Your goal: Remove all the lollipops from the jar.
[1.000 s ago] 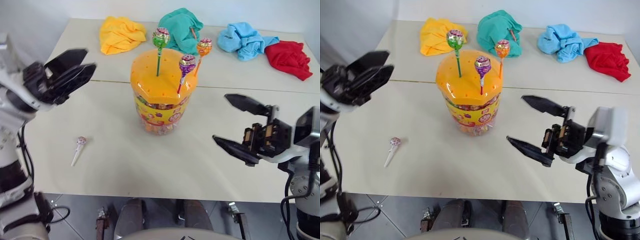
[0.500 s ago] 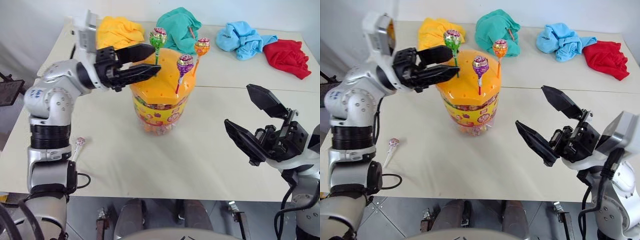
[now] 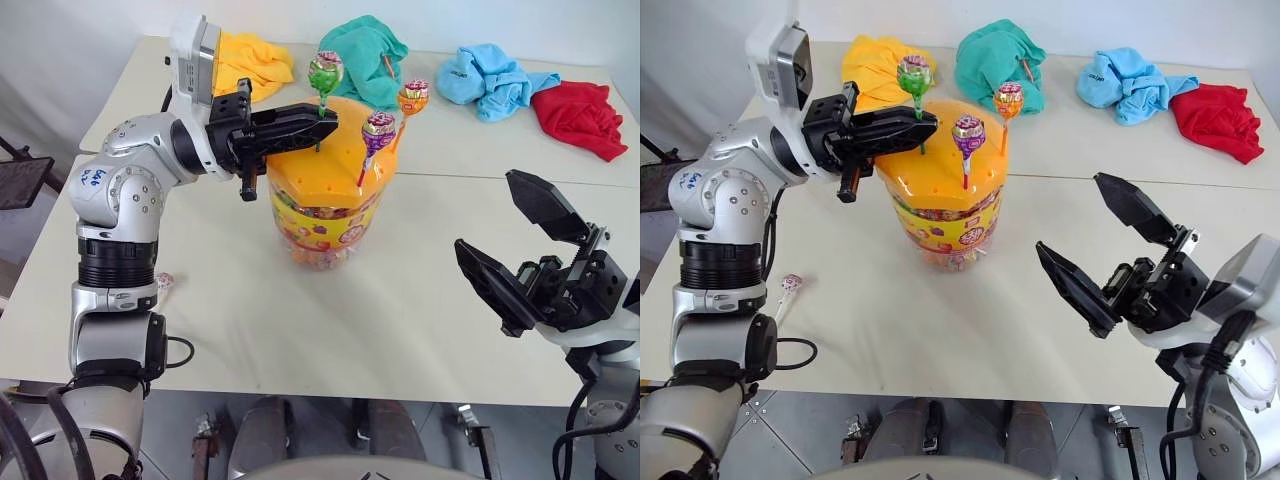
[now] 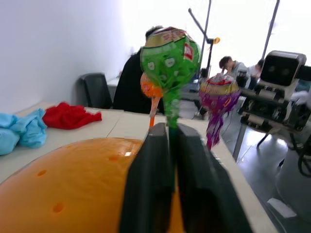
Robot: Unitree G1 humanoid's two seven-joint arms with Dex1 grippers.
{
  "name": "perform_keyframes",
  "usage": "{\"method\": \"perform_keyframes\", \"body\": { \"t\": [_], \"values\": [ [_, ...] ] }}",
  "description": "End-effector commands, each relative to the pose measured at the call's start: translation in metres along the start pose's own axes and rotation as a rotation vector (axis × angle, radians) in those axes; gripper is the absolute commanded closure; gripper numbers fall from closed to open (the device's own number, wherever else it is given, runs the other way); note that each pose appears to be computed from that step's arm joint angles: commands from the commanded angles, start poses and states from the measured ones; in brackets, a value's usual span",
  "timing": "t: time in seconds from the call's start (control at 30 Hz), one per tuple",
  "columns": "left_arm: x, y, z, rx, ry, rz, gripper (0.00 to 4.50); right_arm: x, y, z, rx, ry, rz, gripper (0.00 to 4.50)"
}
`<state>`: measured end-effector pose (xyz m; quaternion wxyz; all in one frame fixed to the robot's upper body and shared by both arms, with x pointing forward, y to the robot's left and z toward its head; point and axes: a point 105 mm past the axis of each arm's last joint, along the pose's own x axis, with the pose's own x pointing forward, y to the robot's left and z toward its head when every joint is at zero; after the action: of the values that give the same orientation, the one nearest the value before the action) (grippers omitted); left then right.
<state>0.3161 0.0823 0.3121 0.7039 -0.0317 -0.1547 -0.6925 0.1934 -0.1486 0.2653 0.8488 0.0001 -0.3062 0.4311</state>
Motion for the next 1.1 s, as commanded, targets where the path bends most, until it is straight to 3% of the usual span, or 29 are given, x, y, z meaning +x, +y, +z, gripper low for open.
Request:
{"method": "perform_keyframes", "body": {
  "t": [0.03,0.17,0.3,0.37,0.47,0.63,0.87,0.97,1.1],
  "values": [
    [-0.016,0.013,0.041,0.018,-0.227,0.106,4.49,0.004,0.003,0.018,-0.030,-0.045,0.069,0.00],
    [-0.058,0.027,0.052,-0.001,-0.288,0.292,4.49,0.011,0.005,0.018,-0.003,-0.030,0.168,0.00],
    [-0.118,0.026,0.018,0.067,0.008,0.529,4.49,0.019,0.008,0.007,0.039,-0.002,0.286,0.00],
    [-0.153,0.011,-0.011,0.022,0.220,0.619,4.49,0.016,0.014,-0.007,0.026,0.077,0.396,0.00],
    [-0.199,-0.017,-0.038,-0.089,0.374,0.801,4.49,0.012,0.015,-0.022,0.036,0.133,0.502,0.00],
    [-0.212,-0.074,-0.086,-0.226,0.635,0.809,4.49,0.001,0.015,-0.039,0.013,0.227,0.605,0.00],
    [-0.228,-0.109,-0.105,-0.278,0.653,0.907,4.49,-0.016,0.007,-0.055,0.007,0.344,0.662,0.00],
    [-0.235,-0.115,-0.108,-0.294,0.683,0.921,3.77,-0.015,0.001,-0.058,0.029,0.371,0.620,0.00],
    [-0.233,-0.109,-0.103,-0.248,0.677,0.890,2.58,0.002,-0.013,-0.047,0.057,0.249,0.476,0.00]
  ]
}}
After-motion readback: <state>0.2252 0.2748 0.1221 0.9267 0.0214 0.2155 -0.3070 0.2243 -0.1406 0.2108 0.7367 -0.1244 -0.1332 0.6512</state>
